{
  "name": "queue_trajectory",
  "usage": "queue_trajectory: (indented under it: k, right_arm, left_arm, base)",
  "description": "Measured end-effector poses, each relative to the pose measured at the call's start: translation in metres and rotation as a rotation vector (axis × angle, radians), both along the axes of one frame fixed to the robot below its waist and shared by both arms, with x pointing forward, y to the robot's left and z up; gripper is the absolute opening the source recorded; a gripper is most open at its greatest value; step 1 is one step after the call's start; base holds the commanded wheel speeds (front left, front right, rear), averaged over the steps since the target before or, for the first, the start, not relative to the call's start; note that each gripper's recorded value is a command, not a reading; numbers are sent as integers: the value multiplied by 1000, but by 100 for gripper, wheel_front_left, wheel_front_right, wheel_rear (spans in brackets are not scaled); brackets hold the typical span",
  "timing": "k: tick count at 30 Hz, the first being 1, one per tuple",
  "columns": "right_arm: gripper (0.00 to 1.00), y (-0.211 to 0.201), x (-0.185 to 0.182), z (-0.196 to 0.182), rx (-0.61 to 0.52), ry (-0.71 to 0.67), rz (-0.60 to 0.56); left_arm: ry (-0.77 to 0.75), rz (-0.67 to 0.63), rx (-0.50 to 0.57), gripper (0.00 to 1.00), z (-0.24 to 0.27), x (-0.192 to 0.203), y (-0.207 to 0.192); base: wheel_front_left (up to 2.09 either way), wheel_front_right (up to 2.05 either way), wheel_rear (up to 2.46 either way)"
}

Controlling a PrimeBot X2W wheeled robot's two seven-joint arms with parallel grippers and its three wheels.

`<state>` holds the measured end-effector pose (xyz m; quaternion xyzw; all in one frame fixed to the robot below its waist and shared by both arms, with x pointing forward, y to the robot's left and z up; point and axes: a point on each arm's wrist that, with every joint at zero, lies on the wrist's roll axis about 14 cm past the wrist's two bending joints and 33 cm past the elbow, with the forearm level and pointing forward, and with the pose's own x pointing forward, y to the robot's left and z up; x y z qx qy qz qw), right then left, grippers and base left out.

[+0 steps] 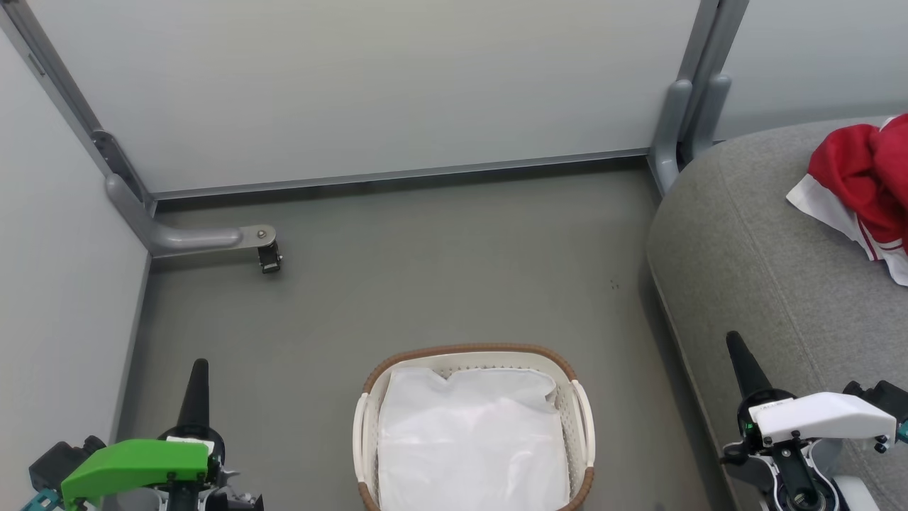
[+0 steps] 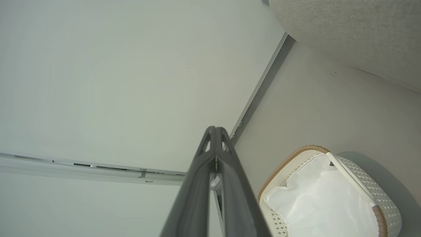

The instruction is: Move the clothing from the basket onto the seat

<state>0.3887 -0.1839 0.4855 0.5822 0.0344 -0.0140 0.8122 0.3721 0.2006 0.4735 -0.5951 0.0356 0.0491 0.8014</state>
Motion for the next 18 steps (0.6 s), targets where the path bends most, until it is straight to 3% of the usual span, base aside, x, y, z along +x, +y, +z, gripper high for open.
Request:
queue_trajectory:
  k: [18]
  right_arm:
    - [0,-7,-1,6,147,-17,-18]
  left_arm:
    - [-44,-4,-132,0,12,7,0]
  base:
    - [0,0,0]
